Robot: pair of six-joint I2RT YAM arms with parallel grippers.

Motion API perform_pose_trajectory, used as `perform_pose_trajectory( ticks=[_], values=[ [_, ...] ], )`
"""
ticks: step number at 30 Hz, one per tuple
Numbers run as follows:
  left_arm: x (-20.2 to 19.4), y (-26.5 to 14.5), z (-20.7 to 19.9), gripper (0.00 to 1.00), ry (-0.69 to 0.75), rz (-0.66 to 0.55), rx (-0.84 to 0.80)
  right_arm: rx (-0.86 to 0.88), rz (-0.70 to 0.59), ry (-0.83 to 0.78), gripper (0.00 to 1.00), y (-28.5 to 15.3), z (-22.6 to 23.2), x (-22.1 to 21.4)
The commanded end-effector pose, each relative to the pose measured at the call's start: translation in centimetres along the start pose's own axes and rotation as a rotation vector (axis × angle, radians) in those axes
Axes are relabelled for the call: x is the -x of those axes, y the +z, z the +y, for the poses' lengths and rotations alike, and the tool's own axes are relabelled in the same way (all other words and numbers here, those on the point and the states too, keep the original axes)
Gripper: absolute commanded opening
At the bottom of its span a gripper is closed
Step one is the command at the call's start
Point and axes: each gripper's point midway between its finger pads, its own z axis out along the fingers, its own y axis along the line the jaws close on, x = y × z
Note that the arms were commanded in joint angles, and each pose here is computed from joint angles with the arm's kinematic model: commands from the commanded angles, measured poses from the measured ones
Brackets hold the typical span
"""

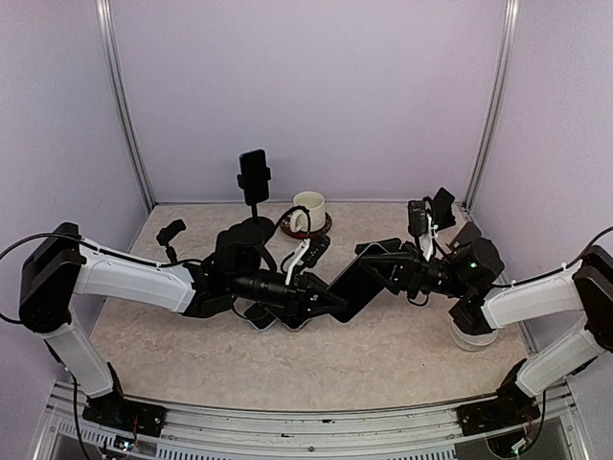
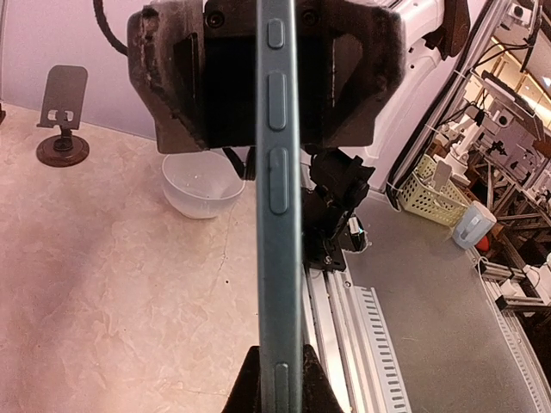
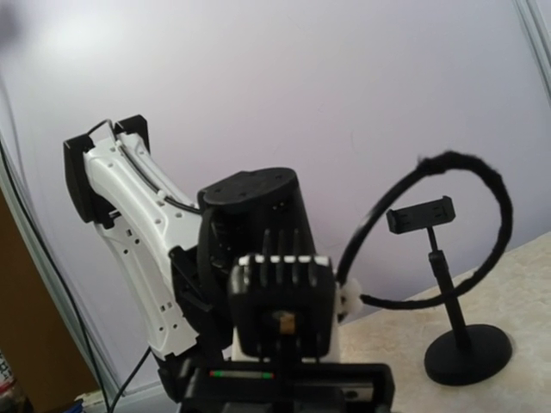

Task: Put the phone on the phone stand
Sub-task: Pass from the left arm to the right

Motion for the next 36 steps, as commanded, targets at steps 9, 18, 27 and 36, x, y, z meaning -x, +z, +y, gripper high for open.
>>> perform_pose_trajectory(
  ticks=[9,18,27,36],
  values=[
    [1.8,0.1,-0.6,0.00,0.042,-0.020,0.003,0.002,-0.091,-0.118,0.52,-0.1,2.3,3.7],
    [1.9,0.5,-0.6,0.00,0.042,-0.017,-0.002,0.032,-0.056,-0.073,0.38,0.7,1.7,2.8],
    [1.8,0.4,-0.6,0.00,0.048,-0.012,0.006,0.029,-0.041,-0.057,0.00,1.0,1.2,2.3],
    [1.5,0.4,-0.4,0.00,0.047,-0.009,0.007,0.016,-0.051,-0.065,0.33,1.0,1.0,2.6]
  ],
)
